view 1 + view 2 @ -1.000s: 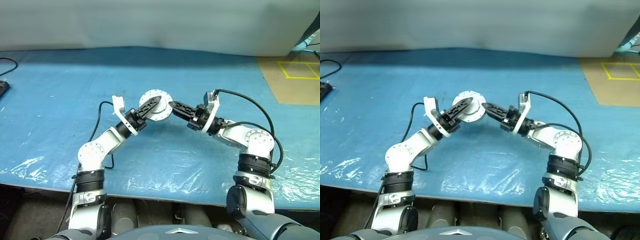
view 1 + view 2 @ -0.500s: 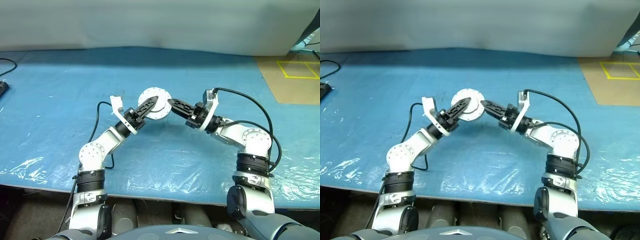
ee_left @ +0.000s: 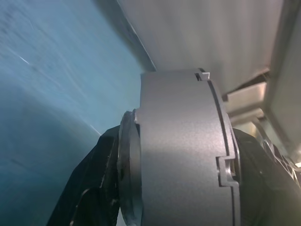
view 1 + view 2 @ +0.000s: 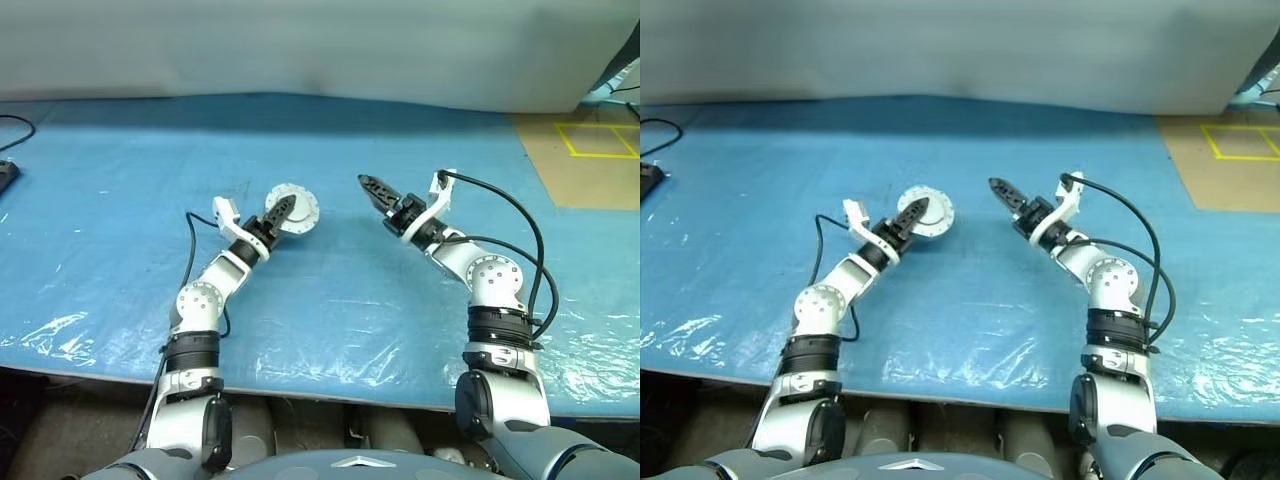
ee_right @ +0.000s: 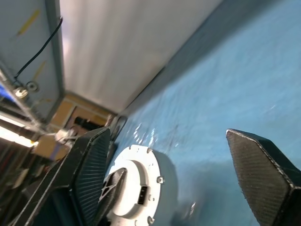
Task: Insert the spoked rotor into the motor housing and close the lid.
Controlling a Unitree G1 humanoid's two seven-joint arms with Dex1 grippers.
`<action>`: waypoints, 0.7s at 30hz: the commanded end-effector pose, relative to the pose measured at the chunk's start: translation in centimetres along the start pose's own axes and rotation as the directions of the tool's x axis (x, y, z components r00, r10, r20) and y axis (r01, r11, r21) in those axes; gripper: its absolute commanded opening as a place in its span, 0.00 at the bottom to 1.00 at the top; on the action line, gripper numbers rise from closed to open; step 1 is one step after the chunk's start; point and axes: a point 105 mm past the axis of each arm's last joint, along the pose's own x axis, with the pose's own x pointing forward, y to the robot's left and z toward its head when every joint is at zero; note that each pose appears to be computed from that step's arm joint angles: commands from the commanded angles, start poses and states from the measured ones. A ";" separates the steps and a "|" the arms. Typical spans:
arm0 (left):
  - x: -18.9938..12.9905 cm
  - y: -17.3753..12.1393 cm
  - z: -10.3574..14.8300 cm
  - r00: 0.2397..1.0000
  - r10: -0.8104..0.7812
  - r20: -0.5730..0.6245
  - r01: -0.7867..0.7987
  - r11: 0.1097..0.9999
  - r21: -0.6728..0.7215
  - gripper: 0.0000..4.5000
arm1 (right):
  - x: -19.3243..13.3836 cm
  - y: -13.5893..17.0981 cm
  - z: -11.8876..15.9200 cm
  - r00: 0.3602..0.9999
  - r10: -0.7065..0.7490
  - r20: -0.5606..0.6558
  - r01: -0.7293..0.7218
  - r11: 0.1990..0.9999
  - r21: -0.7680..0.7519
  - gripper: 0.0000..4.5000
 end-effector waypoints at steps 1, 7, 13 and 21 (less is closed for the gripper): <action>0.3 0.3 5.3 0.972 0.068 0.223 -0.088 0.993 0.082 0.60 | -0.3 0.0 0.6 1.000 0.022 0.013 -0.020 0.996 -0.084 0.91; -1.2 3.2 9.2 0.892 0.232 0.388 -0.300 0.946 0.123 0.60 | -0.7 -1.2 0.3 1.000 -0.017 -0.005 0.016 0.994 -0.108 0.91; -3.0 5.9 10.9 0.803 0.366 0.470 -0.458 0.884 0.094 0.60 | -0.4 -1.1 -0.3 1.000 -0.008 -0.018 0.006 0.995 -0.103 0.91; -3.3 7.3 11.3 0.750 0.435 0.498 -0.565 0.813 0.142 1.00 | 0.0 -1.2 -0.9 0.999 -0.007 -0.045 0.002 0.994 -0.109 0.92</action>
